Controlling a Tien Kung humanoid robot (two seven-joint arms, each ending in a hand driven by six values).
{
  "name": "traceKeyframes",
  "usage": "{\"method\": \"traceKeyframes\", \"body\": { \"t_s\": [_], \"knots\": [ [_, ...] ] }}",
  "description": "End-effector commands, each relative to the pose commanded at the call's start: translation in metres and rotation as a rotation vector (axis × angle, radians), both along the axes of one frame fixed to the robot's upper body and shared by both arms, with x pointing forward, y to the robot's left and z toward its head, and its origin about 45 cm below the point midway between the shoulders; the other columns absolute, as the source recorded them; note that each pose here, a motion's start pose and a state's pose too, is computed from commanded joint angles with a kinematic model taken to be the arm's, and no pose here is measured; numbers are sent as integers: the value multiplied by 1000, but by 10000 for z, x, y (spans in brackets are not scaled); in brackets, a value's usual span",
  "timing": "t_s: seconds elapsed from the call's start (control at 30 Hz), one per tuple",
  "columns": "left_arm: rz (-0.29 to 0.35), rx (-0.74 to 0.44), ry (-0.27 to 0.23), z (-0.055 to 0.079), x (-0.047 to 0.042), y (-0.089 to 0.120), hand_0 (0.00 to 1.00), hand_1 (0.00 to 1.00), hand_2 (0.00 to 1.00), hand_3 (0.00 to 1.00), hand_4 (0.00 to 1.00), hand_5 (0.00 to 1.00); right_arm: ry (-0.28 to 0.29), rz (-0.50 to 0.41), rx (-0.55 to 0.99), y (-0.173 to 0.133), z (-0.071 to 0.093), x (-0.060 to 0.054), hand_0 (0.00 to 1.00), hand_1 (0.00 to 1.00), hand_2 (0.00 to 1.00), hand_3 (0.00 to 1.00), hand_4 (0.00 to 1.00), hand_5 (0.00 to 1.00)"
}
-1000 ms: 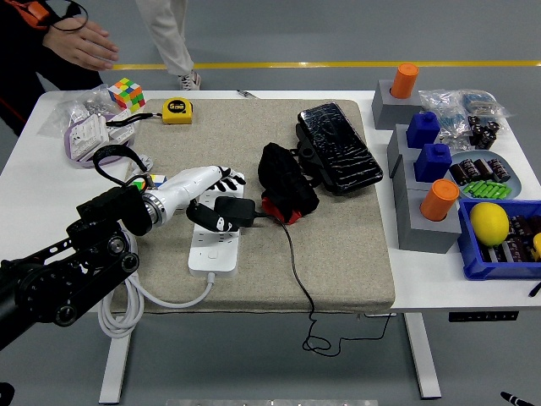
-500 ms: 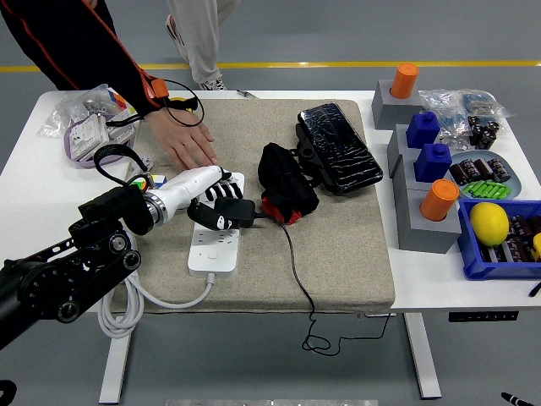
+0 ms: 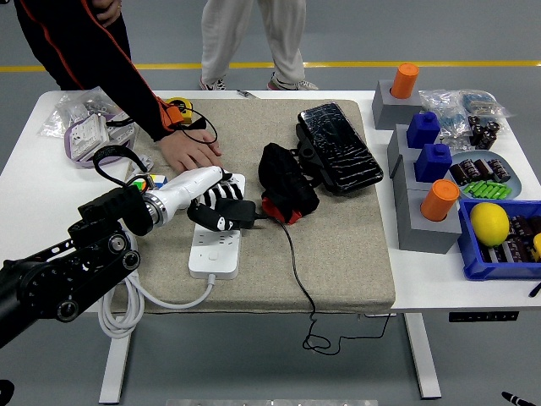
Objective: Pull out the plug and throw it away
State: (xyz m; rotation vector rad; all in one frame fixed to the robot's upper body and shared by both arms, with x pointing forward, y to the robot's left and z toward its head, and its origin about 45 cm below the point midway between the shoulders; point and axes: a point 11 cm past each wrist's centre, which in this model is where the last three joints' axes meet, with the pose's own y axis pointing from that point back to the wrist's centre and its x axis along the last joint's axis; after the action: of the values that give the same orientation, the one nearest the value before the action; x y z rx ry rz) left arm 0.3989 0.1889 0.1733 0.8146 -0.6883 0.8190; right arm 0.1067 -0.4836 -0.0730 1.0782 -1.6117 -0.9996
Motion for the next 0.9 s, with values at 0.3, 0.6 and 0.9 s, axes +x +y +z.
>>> {"method": "traceKeyframes", "body": {
  "t_s": [0.3,0.6,0.9],
  "knots": [
    [-56,-63,-99,223,-16,-120,281,302,374,480,678,2,3,0,-1,-3,-2,-14,633,626,622,567,987,442],
    [-130,-176,-137,532,-160,-449,279,301,375,481,685,2,2,-4,2,4,-8,-22,631,626,621,567,987,442],
    [-197,-180,-34,224,-336,-697,282,307,375,480,702,2,-2,-3,3,11,-6,-2,634,626,621,567,987,442]
  ]
}}
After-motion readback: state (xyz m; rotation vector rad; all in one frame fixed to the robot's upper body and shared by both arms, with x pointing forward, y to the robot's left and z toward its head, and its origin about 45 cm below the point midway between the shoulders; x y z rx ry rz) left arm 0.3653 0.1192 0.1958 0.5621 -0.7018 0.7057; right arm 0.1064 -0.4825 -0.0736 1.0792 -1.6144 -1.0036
